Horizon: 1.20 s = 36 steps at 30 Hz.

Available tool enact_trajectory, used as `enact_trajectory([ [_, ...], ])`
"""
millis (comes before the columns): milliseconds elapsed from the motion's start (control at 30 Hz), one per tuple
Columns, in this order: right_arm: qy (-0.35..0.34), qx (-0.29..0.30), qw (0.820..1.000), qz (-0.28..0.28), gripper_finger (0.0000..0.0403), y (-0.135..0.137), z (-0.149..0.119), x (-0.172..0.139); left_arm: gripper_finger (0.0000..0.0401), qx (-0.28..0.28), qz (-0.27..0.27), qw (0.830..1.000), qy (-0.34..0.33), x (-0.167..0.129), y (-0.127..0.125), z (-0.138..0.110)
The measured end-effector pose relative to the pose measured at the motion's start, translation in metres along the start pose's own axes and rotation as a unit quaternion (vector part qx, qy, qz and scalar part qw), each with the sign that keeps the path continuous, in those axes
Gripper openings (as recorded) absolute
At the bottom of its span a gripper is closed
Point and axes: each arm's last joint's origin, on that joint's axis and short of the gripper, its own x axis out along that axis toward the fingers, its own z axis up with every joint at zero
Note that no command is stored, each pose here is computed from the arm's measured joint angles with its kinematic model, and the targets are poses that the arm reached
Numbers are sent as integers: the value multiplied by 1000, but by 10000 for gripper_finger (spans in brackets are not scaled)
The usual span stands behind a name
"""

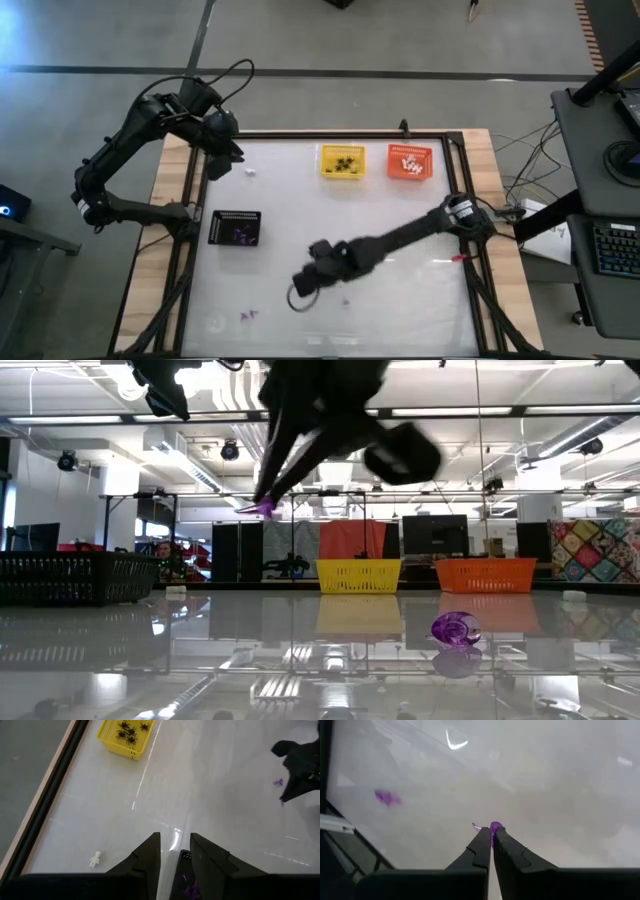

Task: Sort Halloween decoration
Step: Put the purple witch hat toy into the black bin

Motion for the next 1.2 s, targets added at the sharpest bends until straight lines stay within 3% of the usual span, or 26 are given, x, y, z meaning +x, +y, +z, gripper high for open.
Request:
enact_trajectory([
  [167,-22,-49,998,19,8,-1,47,-1,87,2,4,1000,2,0,0,0],
  [433,-67,-114,989,70,9,-6,112,-4,87,2,70,997,27,0,4,-2],
  [633,-104,-147,978,104,9,-12,153,-7,87,-1,87,996,23,0,5,0],
  [933,-106,-187,958,189,9,-21,195,11,87,-13,97,995,3,-1,7,4],
  [1200,-87,-222,945,226,9,-30,219,25,87,-37,101,994,-13,-1,8,6],
])
